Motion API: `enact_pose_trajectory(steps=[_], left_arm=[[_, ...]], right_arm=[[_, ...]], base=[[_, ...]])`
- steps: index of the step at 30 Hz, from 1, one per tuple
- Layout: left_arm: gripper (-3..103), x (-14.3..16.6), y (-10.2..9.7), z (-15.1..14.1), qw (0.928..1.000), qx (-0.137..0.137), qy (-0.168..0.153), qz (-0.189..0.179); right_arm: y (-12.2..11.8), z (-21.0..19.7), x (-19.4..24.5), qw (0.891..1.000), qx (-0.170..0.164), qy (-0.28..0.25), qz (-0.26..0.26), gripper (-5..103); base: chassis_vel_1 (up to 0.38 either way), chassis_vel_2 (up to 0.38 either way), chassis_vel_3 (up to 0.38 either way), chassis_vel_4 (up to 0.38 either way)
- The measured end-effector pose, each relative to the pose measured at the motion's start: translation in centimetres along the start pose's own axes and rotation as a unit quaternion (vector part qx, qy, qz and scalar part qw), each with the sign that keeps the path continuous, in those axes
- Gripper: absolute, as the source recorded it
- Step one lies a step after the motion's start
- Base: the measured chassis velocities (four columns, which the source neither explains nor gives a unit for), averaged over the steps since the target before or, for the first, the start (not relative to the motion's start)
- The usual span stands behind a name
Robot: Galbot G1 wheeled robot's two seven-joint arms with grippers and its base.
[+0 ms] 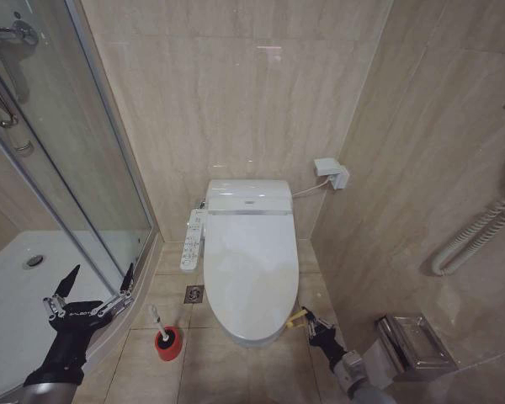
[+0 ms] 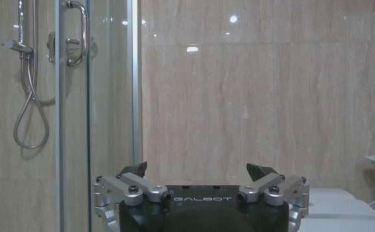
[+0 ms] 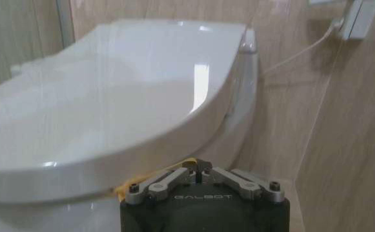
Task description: Open the toilet lid, clean the toilet bowl with a toilet brush, close the toilet lid, and flush.
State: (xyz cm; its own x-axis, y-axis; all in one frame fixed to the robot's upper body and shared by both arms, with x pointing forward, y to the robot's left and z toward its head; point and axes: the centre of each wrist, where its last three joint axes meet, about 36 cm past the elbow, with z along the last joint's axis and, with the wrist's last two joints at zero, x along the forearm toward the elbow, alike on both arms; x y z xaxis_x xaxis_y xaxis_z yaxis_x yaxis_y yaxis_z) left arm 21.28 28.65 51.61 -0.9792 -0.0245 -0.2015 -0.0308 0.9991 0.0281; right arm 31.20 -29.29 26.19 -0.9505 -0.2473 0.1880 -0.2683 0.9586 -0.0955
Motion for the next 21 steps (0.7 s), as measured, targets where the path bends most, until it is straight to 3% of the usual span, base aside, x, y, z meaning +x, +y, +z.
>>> enact_pose_trajectory(steps=[6, 10, 21], left_arm=[[100, 0.0, 0.0, 0.0, 1.0, 0.0, 0.0, 0.0], [100, 0.0, 0.0, 0.0, 1.0, 0.0, 0.0, 0.0], [100, 0.0, 0.0, 0.0, 1.0, 0.0, 0.0, 0.0]], right_arm=[[-0.6, -2.8, 1.2, 1.0, -0.016, -0.023, 0.009, 1], [-0.5, -7.1, 2.4, 0.997, -0.039, -0.057, 0.018, 1], [-0.8, -15.2, 2.0, 0.99, -0.056, -0.124, 0.031, 0]], base=[[0.0, 0.0, 0.0, 0.0], [0.0, 0.0, 0.0, 0.0], [0.0, 0.0, 0.0, 0.0]])
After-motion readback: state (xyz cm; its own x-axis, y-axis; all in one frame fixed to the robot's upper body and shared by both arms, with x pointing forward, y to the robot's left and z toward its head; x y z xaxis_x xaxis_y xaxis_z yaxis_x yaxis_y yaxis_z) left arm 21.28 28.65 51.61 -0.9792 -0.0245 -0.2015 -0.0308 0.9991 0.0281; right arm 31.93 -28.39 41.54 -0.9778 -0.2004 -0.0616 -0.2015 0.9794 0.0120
